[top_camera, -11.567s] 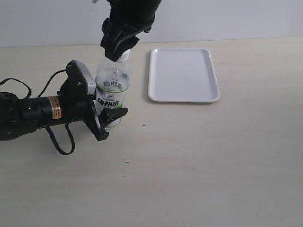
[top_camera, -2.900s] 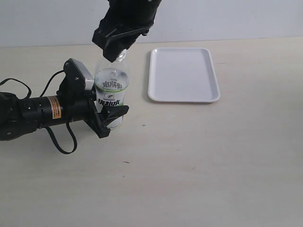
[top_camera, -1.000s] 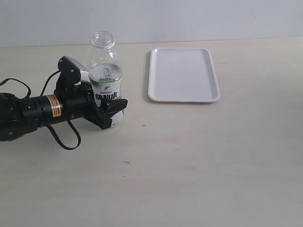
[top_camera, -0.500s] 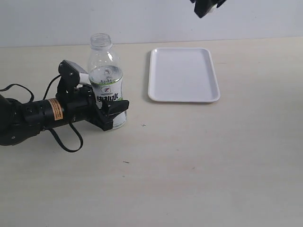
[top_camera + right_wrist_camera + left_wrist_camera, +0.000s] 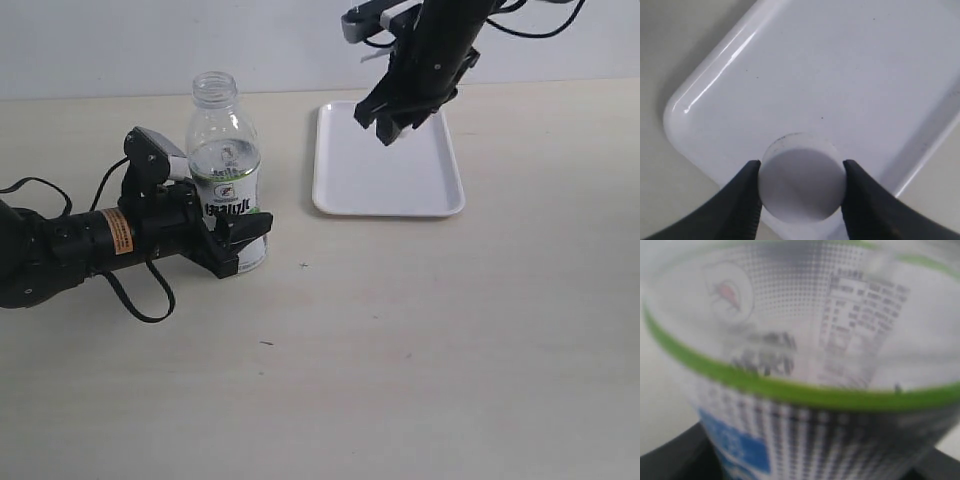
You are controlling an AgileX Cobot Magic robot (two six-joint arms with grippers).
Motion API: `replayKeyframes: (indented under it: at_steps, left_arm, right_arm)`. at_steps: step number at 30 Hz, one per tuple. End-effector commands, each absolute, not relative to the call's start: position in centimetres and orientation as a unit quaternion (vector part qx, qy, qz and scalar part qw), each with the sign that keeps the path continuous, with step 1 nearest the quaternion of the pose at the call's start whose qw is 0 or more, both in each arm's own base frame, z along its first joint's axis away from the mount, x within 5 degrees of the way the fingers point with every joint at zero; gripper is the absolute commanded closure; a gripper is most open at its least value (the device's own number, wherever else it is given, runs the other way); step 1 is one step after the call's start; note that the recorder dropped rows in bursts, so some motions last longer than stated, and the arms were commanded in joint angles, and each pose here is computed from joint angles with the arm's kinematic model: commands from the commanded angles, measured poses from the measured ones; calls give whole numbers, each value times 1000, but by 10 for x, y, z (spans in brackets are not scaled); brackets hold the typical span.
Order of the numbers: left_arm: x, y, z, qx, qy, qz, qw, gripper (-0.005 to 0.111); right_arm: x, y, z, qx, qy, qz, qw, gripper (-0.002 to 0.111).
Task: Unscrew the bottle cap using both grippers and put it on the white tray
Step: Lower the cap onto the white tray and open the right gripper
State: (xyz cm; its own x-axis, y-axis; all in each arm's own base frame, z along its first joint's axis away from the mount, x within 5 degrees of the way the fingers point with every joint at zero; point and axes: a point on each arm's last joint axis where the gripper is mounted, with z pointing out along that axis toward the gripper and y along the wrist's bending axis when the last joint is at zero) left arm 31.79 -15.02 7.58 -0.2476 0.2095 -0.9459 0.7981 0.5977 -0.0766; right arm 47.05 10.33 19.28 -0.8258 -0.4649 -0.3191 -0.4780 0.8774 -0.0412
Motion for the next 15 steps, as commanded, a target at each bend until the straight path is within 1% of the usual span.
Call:
replayKeyframes:
  at_steps: [1,5,10,15]
  left_arm:
    - [319,-152,82,333,717,-304,532,107]
    - [319,-152,82,333,715,-306,534,107]
    - [319,-152,82,333,714,-306,535,107]
    - [319,-153,85,331,707,-313,542,107]
  right_arm:
    - [480,103,168,-244,954,19,172,108]
    - [489,105,151,-239,951,19,193,108]
    - [491,105,131,-244,952,16,185,108]
    - [496,106,127,-251,945,14,209,108]
